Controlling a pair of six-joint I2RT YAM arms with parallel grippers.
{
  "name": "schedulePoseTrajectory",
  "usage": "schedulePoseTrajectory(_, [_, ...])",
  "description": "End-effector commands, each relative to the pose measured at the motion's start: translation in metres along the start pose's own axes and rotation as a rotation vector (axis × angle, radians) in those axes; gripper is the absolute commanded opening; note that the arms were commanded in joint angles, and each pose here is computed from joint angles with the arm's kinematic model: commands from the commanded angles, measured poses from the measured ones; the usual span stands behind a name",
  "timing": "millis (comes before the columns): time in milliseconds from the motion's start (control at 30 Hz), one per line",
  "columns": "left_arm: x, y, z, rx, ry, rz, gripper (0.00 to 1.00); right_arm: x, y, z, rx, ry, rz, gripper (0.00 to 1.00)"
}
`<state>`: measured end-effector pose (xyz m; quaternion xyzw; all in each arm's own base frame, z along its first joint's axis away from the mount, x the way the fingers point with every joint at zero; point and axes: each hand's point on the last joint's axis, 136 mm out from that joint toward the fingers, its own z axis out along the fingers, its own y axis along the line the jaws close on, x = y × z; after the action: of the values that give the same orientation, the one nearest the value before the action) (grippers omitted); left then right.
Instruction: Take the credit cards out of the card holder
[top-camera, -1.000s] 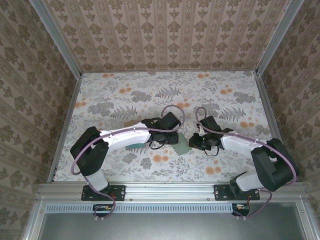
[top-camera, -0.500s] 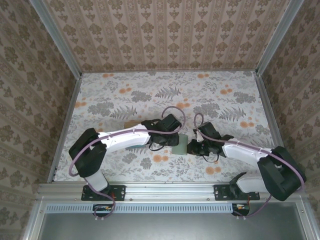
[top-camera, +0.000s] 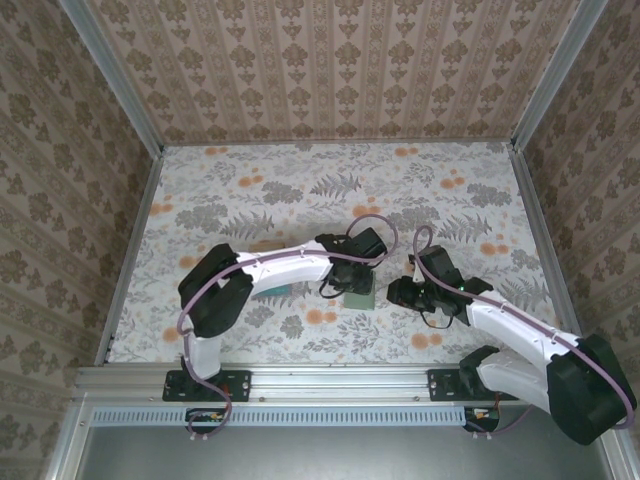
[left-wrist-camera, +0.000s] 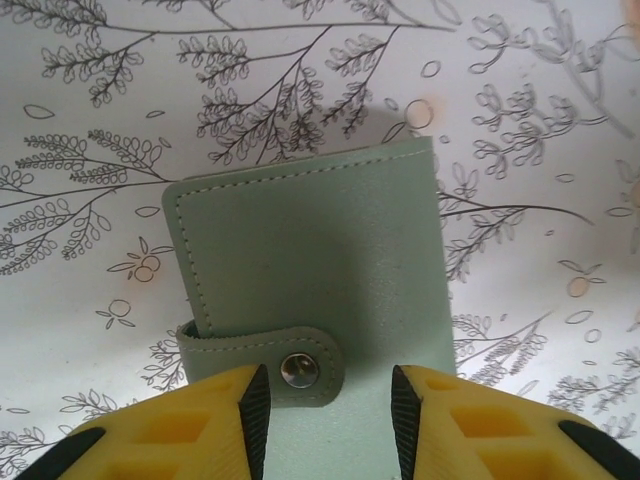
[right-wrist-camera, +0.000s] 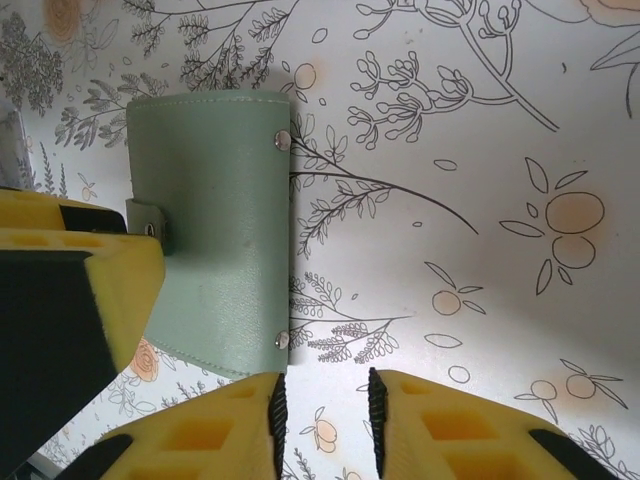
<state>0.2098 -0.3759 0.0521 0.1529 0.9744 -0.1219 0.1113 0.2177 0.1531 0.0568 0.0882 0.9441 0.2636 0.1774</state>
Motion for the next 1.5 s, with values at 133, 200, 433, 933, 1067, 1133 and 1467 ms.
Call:
schedulePoseTrajectory(133, [0.005, 0.011, 0.007, -0.096, 0.045, 0.032, 0.39, 0.004, -0.008, -0.003, 0.026, 0.002, 0.015, 0.35])
schedulePoseTrajectory(200, [0.007, 0.014, 0.01, -0.115, 0.056, 0.036, 0.37, 0.004, -0.007, -0.003, 0.021, 0.002, 0.015, 0.35])
schedulePoseTrajectory(433, [0.009, 0.02, 0.016, -0.17, 0.075, 0.086, 0.22, 0.002, -0.002, -0.001, 0.005, 0.01, 0.015, 0.36])
schedulePoseTrajectory(933, [0.007, 0.006, 0.011, -0.019, 0.008, 0.069, 0.0, -0.023, 0.053, 0.024, -0.199, 0.074, 0.037, 0.0])
schedulePoseTrajectory(1067, [0.007, 0.006, 0.011, -0.007, 0.006, 0.065, 0.0, -0.028, 0.055, 0.037, -0.199, 0.095, 0.052, 0.0])
schedulePoseTrajectory(1133, [0.007, 0.005, 0.011, -0.001, 0.008, 0.065, 0.0, -0.027, 0.054, 0.046, -0.196, 0.112, 0.062, 0.0])
schedulePoseTrajectory(1467, [0.003, 0.01, 0.006, 0.006, 0.004, 0.041, 0.0, -0.022, 0.03, 0.077, -0.096, 0.17, 0.127, 0.0])
